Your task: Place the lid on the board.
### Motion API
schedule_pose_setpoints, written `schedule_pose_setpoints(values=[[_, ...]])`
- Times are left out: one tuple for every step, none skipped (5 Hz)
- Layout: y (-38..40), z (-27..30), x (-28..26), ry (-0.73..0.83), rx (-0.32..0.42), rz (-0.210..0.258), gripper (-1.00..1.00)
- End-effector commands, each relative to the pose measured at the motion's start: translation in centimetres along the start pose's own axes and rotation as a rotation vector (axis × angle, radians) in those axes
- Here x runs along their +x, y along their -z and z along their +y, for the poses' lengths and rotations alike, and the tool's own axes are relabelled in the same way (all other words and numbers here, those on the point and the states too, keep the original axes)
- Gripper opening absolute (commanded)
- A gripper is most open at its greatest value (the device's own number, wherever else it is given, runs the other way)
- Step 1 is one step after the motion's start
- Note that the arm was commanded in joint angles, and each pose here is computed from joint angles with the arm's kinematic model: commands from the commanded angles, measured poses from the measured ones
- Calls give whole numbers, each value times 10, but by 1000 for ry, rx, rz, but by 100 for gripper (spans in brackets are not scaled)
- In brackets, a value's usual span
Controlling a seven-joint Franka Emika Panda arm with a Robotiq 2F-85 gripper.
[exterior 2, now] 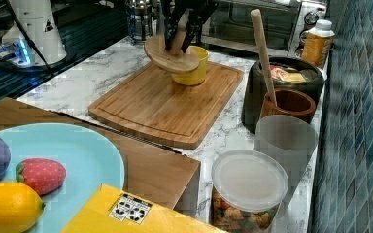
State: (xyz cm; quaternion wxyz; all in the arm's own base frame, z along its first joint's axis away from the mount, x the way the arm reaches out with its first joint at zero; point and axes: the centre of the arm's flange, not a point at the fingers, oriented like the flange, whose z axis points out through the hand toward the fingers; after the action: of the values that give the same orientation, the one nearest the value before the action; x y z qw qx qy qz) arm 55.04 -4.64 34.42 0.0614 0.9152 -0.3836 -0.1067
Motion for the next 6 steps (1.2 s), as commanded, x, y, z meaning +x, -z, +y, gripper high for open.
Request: schedule_pose_setpoints(values=[[69, 75, 25, -169, 173, 82, -100], [51, 65, 12, -167, 181, 186, -100], [27, 55, 14, -171, 200, 207, -100], [8, 55, 11, -208, 226, 273, -100], [-6, 51, 14, -240, 236, 320, -100], [-12, 48, 19, -251, 216, 328, -100]])
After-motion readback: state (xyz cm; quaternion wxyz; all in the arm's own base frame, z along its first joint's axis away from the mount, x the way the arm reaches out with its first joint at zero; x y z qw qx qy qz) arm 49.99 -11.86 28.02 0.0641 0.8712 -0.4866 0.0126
